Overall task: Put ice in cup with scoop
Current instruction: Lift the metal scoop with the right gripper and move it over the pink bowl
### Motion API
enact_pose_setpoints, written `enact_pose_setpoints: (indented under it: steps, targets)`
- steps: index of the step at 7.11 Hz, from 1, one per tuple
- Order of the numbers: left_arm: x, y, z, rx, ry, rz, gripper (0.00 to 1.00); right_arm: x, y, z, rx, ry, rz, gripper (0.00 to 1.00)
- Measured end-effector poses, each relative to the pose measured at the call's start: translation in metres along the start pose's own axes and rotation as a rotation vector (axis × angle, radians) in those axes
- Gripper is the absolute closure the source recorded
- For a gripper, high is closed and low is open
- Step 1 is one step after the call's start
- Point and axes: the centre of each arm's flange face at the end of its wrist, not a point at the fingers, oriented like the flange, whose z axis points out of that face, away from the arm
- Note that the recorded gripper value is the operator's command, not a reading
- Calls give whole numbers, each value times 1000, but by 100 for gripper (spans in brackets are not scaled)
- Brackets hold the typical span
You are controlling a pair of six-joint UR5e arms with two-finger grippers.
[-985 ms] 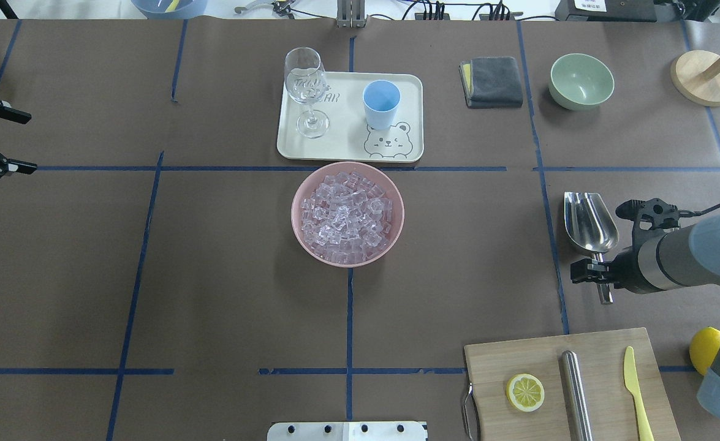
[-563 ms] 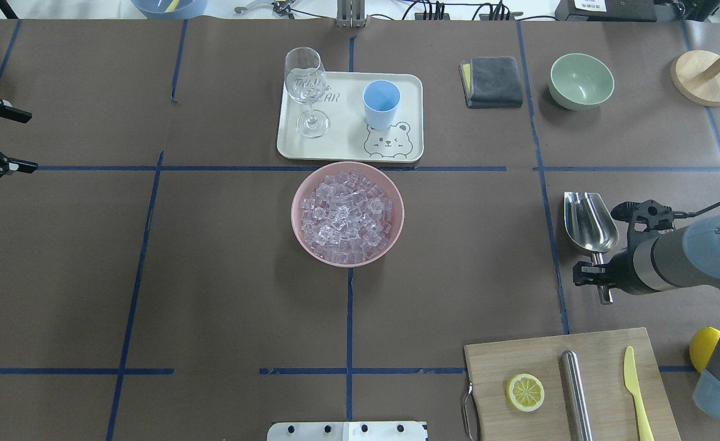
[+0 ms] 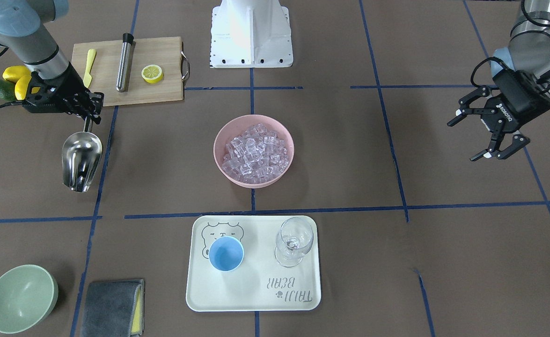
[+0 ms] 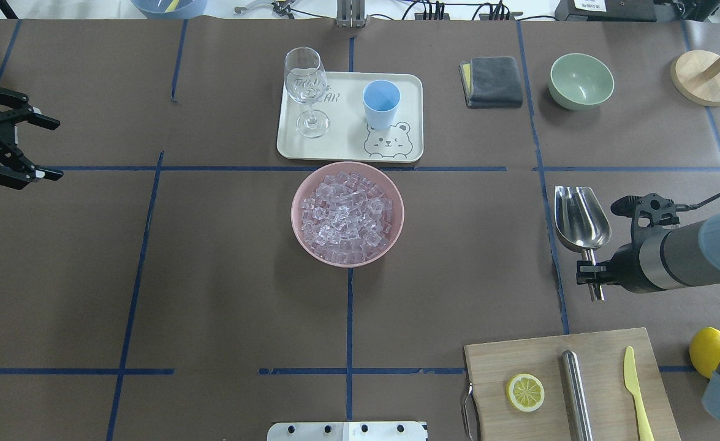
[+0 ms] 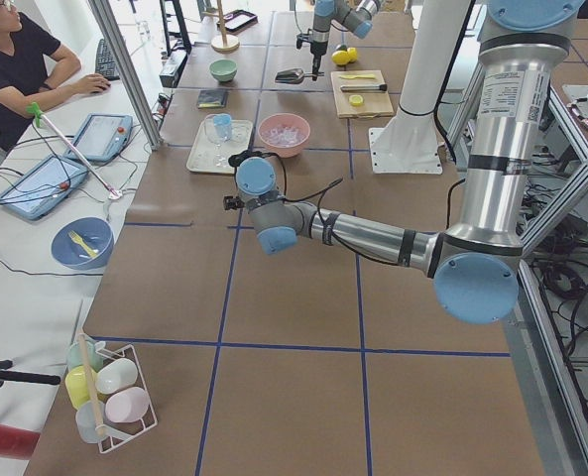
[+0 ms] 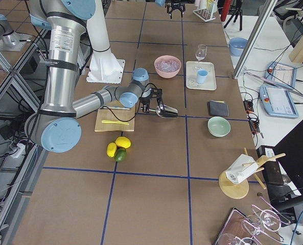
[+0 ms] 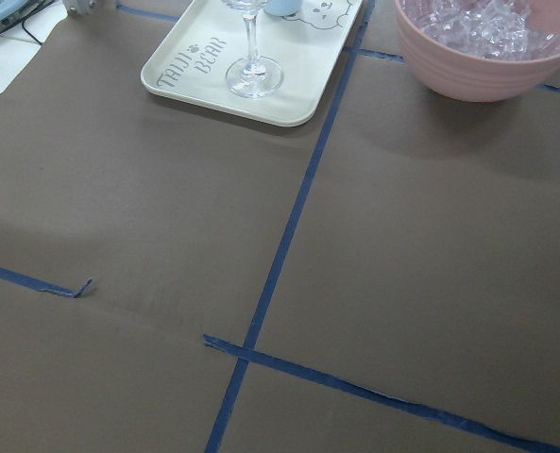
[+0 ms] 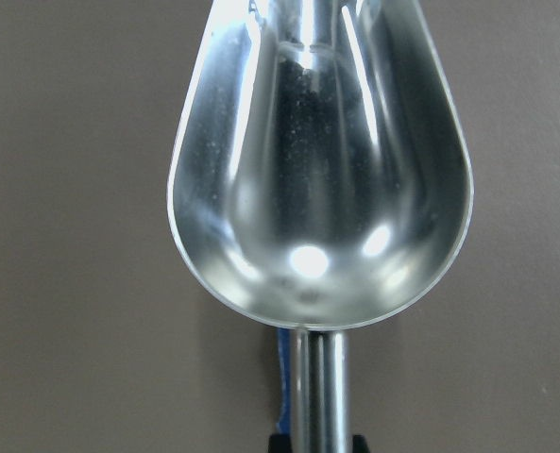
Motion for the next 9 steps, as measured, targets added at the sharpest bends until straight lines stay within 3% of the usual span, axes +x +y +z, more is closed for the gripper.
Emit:
enact_pose_setpoints:
  steps: [3, 6, 8, 9]
  targets:
    - [34, -75, 104, 17, 57, 116, 0, -13, -15, -49, 40, -80, -110, 100]
    - [102, -131, 192, 42, 93, 202, 0, -30, -19, -73, 53, -148, -478, 100]
    - [124, -141, 212, 47, 101, 220, 0, -66, -12, -73, 58, -203, -660, 100]
    - [128, -143, 216, 48, 99, 223, 0, -83, -10, -75, 65, -228, -710, 100]
